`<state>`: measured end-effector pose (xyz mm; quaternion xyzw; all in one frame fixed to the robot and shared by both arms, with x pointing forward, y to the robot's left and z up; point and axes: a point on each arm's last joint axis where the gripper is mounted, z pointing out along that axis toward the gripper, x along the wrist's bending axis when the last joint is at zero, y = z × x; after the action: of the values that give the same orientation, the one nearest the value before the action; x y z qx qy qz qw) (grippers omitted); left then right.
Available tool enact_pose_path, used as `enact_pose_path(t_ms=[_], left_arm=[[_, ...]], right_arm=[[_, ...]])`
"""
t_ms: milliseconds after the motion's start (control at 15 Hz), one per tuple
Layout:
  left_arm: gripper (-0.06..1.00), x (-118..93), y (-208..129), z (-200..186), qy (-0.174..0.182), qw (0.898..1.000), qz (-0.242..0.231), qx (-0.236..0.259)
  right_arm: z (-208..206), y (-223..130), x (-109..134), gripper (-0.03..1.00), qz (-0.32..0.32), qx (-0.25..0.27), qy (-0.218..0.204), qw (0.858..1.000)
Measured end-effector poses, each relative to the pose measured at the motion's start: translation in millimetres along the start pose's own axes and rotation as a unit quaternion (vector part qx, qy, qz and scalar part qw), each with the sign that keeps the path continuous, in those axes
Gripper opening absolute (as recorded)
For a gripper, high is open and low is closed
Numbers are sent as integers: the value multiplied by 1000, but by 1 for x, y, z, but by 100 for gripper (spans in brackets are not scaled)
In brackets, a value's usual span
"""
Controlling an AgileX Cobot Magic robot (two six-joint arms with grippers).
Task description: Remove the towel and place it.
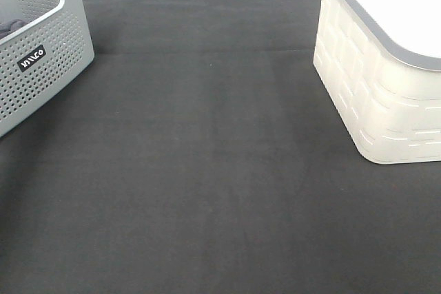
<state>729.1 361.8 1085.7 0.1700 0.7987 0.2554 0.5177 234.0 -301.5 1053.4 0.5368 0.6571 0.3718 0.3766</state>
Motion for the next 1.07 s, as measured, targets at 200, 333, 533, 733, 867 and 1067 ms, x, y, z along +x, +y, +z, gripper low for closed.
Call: enact_pose_path(t_ms=[200,333,533,733,867,1067], left_arm=[[0,-34,27,-40,-55,998,17,-31],[0,-58,46,-72,-109,991,43,-56],[0,-87,69,-118,-190,975,67,-93],[0,-112,85,-161,-280,948,85,-127],[0,-124,90,-183,-334,928,90,-140],[0,-152,77,-211,-410,898,92,-132]], right_arm=[[0,0,0,59,0,0,0,1000],[0,0,0,59,0,0,0,1000],[0,0,0,59,0,0,0,1000],[0,0,0,59,0,0,0,1000],[0,0,0,59,0,0,0,1000],[0,0,0,59,0,0,0,1000]])
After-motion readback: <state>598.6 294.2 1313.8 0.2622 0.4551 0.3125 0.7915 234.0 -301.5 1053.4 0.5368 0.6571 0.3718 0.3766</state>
